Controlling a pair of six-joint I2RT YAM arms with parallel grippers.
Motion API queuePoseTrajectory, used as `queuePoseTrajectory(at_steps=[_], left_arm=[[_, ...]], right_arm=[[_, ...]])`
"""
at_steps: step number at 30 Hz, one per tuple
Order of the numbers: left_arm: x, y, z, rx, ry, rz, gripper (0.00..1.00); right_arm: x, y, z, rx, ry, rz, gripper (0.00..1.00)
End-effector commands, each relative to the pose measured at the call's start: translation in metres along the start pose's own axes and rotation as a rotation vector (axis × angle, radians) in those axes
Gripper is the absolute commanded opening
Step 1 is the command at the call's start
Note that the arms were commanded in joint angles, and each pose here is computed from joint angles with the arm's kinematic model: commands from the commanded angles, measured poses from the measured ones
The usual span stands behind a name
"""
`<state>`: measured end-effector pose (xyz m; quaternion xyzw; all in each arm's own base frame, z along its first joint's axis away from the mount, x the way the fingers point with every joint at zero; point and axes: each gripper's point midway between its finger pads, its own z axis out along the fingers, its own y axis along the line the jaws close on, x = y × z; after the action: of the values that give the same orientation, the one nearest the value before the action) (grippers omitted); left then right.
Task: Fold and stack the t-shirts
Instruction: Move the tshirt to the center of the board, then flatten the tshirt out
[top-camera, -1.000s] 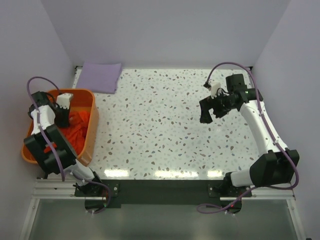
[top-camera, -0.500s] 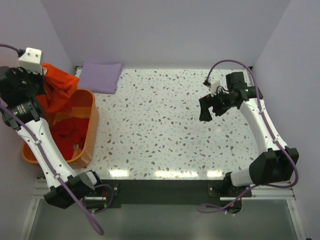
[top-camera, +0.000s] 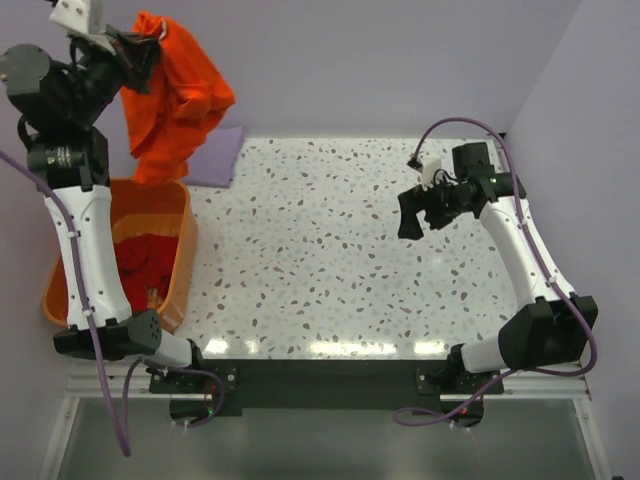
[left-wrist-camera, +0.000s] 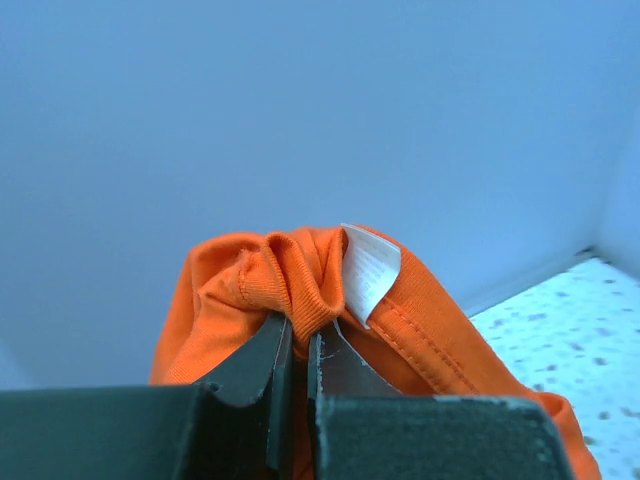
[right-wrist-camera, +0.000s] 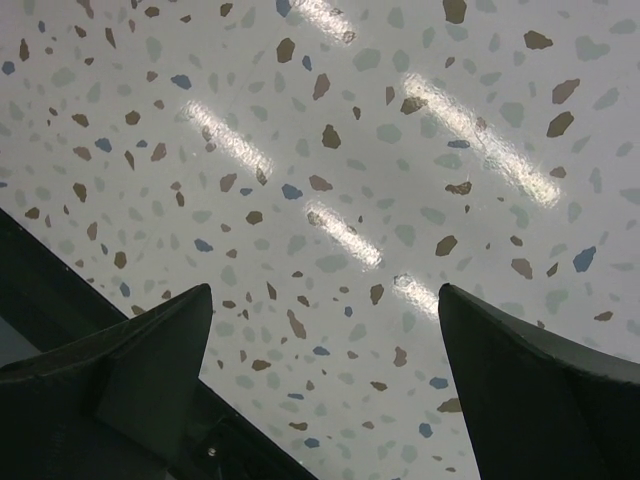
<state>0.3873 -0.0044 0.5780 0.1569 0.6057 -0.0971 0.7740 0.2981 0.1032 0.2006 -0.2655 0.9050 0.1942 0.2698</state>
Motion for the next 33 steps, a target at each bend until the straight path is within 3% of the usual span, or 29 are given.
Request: queuePoseTrajectory(at_steps=[1, 5, 6, 9, 10, 11, 13, 14, 15, 17, 19, 23, 27, 33], left_arm=[[-0.019, -0.069, 0.039, 0.246, -0.084, -0.155, 0.0], [0.017, -0.15, 0.069, 0.432, -0.016, -0.231, 0.0], [0.026, -0.186, 0.073, 0.508, 0.005, -0.252, 0.0], [0.05, -0.239, 0.071, 0.651, 0.073, -0.315, 0.0], [0.05, -0.245, 0.068, 0.695, 0.064, -0.344, 0.14], [0.073, -0.247, 0.064, 0.7, 0.135, -0.438, 0.32], [0.105, -0.217, 0.066, 0.624, 0.193, -0.511, 0.7], [0.143, -0.204, 0.065, 0.572, 0.255, -0.574, 0.86], [0.163, -0.168, 0.066, 0.473, 0.274, -0.583, 0.89], [0.214, -0.134, 0.062, 0.338, 0.377, -0.561, 0.91], [0.249, -0.129, 0.051, 0.29, 0.496, -0.507, 0.92], [0.304, -0.153, 0.026, 0.387, 0.656, -0.322, 0.89], [0.349, -0.218, -0.004, 0.56, 0.793, -0.238, 0.84], [0.386, -0.307, -0.03, 0.746, 0.893, -0.329, 0.79]], right_arm=[[-0.017, -0.006, -0.012, 0.062, -0.071, 0.001, 0.99], [-0.016, -0.013, -0.021, 0.122, -0.093, 0.01, 0.99], [-0.015, -0.012, -0.024, 0.13, -0.103, 0.021, 0.99], [-0.009, -0.024, -0.032, 0.162, -0.115, 0.074, 0.99], [-0.006, -0.029, -0.036, 0.165, -0.115, 0.099, 0.99], [-0.003, -0.031, -0.037, 0.162, -0.109, 0.102, 0.99], [0.004, -0.036, -0.042, 0.16, -0.089, 0.126, 0.99], [0.006, -0.037, -0.042, 0.155, -0.083, 0.115, 0.99], [0.008, -0.037, -0.042, 0.157, -0.078, 0.11, 0.98], [0.016, -0.038, -0.042, 0.158, -0.059, 0.085, 0.99], [0.026, -0.039, -0.037, 0.152, -0.024, 0.079, 0.99], [0.043, -0.046, -0.024, 0.138, 0.066, 0.06, 0.99], [0.062, -0.052, -0.005, 0.102, 0.181, 0.08, 0.99], [0.087, -0.058, 0.022, 0.073, 0.309, 0.125, 0.97]])
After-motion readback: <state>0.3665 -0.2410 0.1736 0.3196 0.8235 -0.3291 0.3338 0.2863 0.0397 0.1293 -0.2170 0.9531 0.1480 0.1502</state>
